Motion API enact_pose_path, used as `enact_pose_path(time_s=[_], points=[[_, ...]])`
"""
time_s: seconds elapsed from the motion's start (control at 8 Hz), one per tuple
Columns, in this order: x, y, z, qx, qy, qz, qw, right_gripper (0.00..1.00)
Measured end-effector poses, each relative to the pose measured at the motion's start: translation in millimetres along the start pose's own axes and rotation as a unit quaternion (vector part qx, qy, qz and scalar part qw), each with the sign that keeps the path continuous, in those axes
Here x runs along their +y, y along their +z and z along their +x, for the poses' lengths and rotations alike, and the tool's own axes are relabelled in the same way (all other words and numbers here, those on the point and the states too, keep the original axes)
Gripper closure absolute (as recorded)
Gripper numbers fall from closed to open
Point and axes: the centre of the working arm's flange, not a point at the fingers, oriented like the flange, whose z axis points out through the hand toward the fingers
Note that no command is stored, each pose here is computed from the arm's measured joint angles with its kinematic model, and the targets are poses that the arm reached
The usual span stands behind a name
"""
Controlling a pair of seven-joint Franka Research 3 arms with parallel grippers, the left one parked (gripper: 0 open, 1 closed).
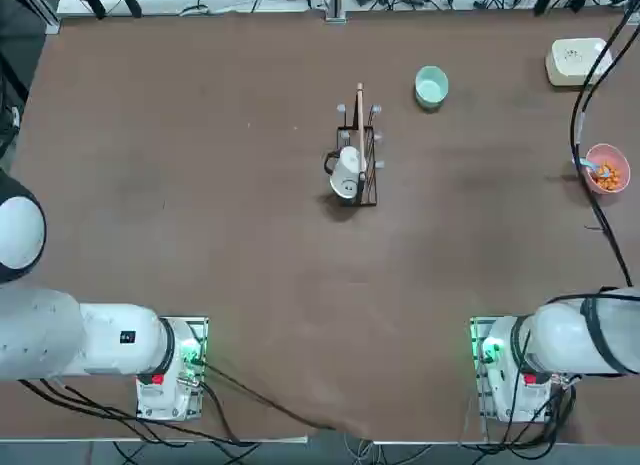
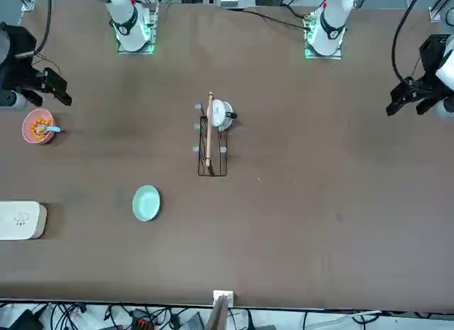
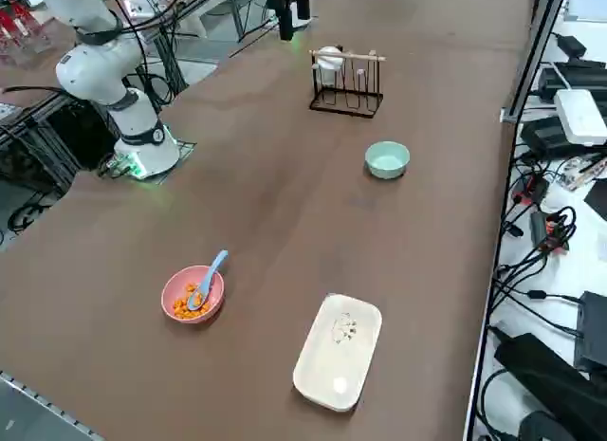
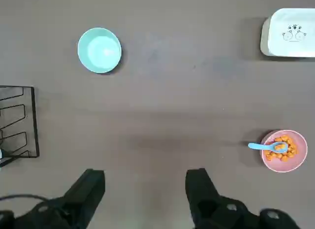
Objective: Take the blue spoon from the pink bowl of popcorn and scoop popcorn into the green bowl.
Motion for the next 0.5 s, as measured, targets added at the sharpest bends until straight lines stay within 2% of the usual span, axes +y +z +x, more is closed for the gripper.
enact_pose_path(time_s=[0.5], points=[[0.2,-0.1,0.1,0.0,0.0,0.0,1.0,0.0]])
